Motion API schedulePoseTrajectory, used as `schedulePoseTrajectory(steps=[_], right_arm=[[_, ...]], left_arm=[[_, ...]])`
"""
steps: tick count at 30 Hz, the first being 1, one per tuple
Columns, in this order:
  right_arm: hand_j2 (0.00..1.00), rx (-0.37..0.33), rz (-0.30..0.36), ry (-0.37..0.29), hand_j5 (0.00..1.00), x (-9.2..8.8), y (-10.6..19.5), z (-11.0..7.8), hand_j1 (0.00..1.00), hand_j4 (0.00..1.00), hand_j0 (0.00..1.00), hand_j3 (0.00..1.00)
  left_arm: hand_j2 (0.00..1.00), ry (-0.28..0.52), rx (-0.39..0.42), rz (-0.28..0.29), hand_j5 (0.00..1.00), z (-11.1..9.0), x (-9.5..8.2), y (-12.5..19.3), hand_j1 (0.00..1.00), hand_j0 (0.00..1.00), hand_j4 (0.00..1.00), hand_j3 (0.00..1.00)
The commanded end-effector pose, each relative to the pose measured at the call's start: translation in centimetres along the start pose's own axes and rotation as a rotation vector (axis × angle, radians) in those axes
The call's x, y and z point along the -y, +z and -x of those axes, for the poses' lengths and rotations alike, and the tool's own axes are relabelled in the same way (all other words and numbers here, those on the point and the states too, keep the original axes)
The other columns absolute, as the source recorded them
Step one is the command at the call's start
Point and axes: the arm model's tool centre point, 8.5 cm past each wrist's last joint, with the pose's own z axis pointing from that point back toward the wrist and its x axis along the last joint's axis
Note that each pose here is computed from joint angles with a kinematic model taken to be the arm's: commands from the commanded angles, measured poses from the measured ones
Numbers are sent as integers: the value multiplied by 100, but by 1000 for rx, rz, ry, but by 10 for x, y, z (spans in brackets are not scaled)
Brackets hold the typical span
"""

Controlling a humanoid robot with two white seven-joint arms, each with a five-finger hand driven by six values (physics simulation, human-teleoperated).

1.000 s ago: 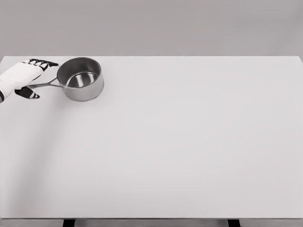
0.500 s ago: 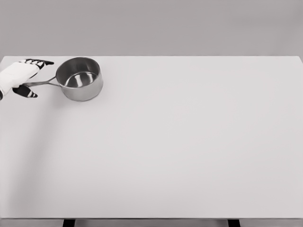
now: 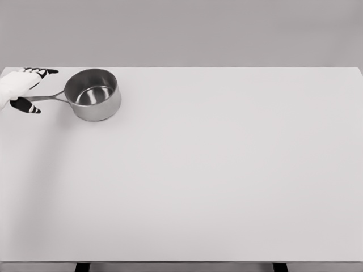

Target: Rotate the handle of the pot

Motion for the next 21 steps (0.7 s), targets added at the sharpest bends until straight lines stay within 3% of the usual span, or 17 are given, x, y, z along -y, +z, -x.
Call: schedulePoseTrajectory(steps=[1,21], right_arm=[[100,0,0,0,100,0,0,0,100,100,100,100],[100,0,0,0,100,0,0,0,100,100,100,100]], left_arm=[[100,12,-7,3,100,2,2,0,100,100,100,100],[100,64,-87,2,100,19,1,-2,100,100,100,100]])
